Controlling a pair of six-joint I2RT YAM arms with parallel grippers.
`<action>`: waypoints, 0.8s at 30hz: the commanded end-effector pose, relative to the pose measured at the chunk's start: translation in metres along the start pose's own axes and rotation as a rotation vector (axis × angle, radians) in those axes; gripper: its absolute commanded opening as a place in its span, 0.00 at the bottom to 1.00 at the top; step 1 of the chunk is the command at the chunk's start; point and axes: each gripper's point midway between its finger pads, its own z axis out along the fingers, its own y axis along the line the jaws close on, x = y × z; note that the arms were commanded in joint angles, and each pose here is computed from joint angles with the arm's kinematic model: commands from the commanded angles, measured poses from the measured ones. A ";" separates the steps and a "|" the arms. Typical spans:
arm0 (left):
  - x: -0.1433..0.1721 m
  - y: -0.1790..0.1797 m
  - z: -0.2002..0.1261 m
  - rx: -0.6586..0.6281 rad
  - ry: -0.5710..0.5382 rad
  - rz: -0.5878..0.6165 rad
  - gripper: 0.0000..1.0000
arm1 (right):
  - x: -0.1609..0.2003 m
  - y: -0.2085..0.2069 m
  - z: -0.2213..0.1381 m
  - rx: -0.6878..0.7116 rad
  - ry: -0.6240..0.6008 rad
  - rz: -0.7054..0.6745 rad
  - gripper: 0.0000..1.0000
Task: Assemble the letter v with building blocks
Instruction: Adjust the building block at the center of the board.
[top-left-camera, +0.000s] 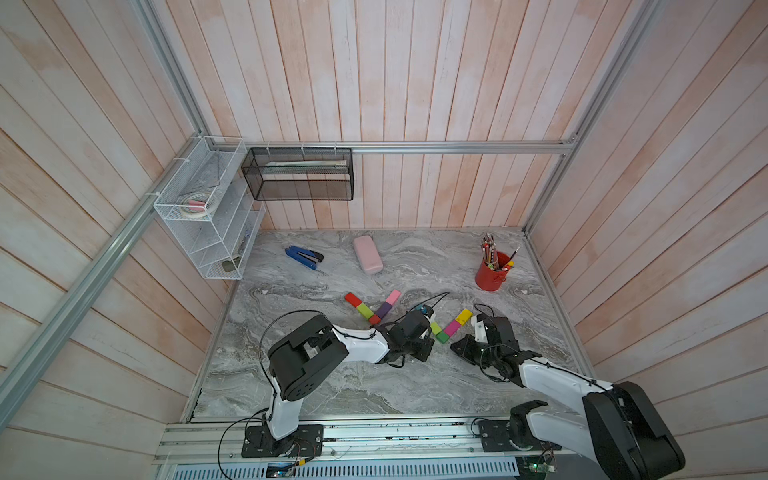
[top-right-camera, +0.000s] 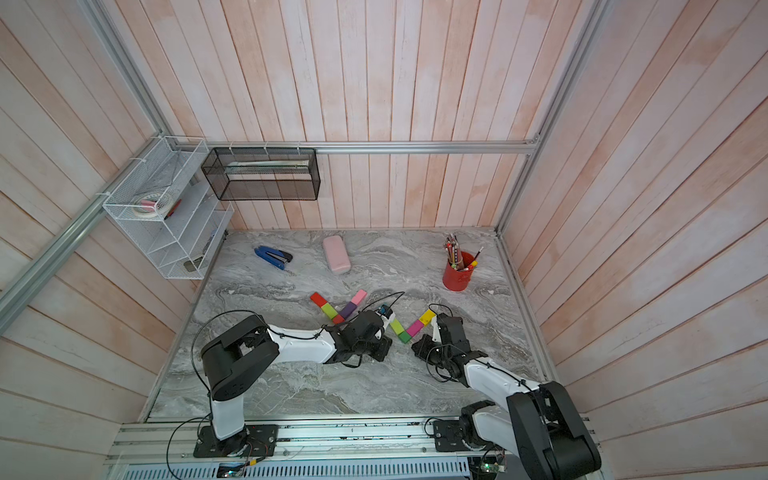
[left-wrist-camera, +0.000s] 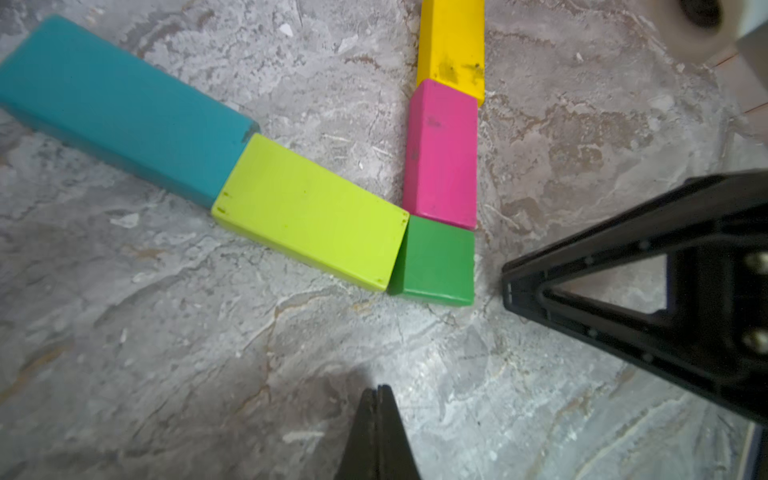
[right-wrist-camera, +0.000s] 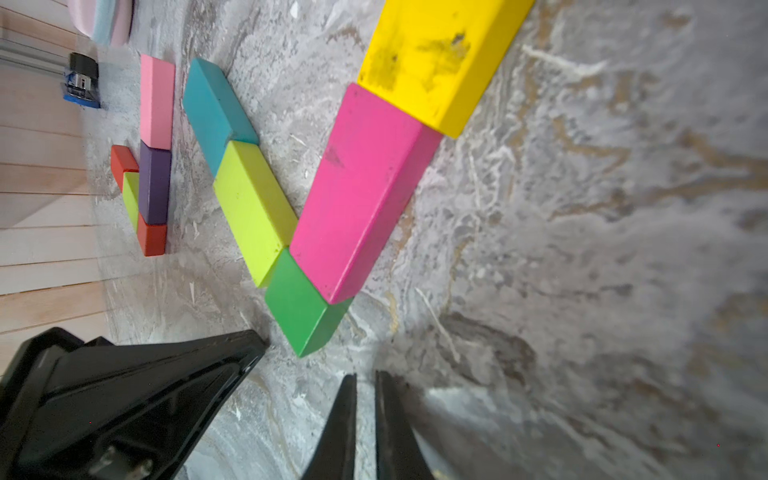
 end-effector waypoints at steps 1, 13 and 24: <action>-0.001 0.000 0.002 0.002 0.002 0.004 0.00 | -0.002 0.006 0.003 -0.009 0.008 -0.009 0.13; 0.003 -0.005 0.015 0.027 0.051 0.023 0.00 | -0.002 0.012 0.010 -0.014 0.034 -0.025 0.13; 0.004 -0.006 0.019 0.028 0.067 0.022 0.00 | -0.002 0.016 0.013 -0.021 0.038 -0.032 0.13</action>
